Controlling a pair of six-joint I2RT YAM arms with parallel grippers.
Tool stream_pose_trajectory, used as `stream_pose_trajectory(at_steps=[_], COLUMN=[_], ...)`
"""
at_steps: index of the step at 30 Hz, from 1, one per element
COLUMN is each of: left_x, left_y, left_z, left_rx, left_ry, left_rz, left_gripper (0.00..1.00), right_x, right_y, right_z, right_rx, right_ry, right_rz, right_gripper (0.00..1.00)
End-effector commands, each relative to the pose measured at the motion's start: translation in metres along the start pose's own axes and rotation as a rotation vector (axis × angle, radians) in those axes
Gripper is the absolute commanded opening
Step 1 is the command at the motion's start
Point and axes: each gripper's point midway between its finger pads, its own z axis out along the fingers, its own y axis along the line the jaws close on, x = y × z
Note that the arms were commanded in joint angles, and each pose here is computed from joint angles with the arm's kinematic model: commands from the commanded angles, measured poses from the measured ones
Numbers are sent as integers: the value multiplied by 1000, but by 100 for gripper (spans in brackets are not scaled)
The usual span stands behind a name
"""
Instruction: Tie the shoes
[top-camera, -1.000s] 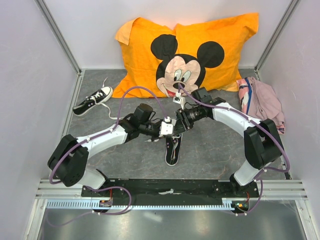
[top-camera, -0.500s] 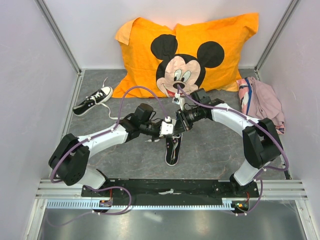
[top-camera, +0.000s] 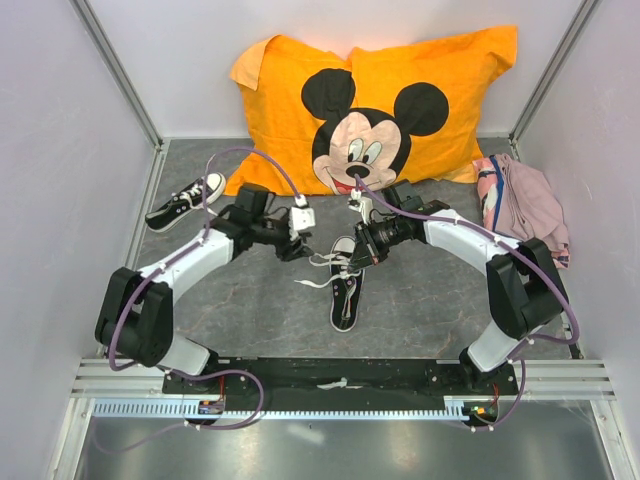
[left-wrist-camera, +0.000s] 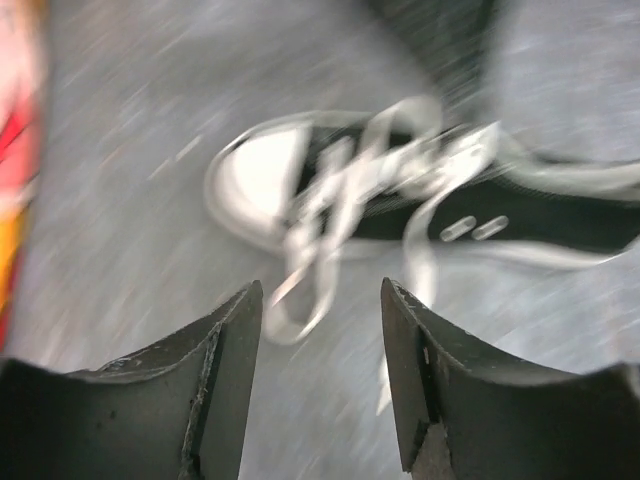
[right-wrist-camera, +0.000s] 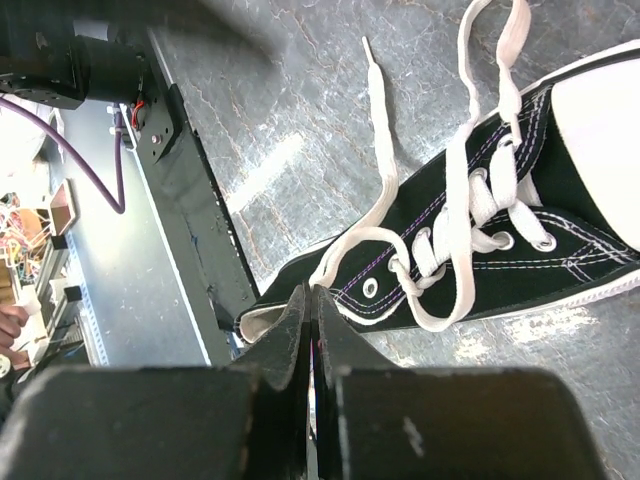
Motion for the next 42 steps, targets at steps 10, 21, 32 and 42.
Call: stream_pose_trajectory(at_steps=[10,21,32,42], left_x=[57,75,95,82], left_y=[46,51,42,31], left_z=[11,35,45,23], left_rx=[91,130,181,217], left_ry=[156,208,284,277], left_rz=[180,193,204,154], left_gripper=[54,52,49,2], right_x=[-15,-15,-16,-14], right_y=[6,4,1,-8], right_z=[-8,-6,-4,-3], right_rx=[16,14,19,46], right_ry=[-43,-33,-28,-27], right_rz=[-50,-38,-33,-20], right_gripper=[0,0,0,0])
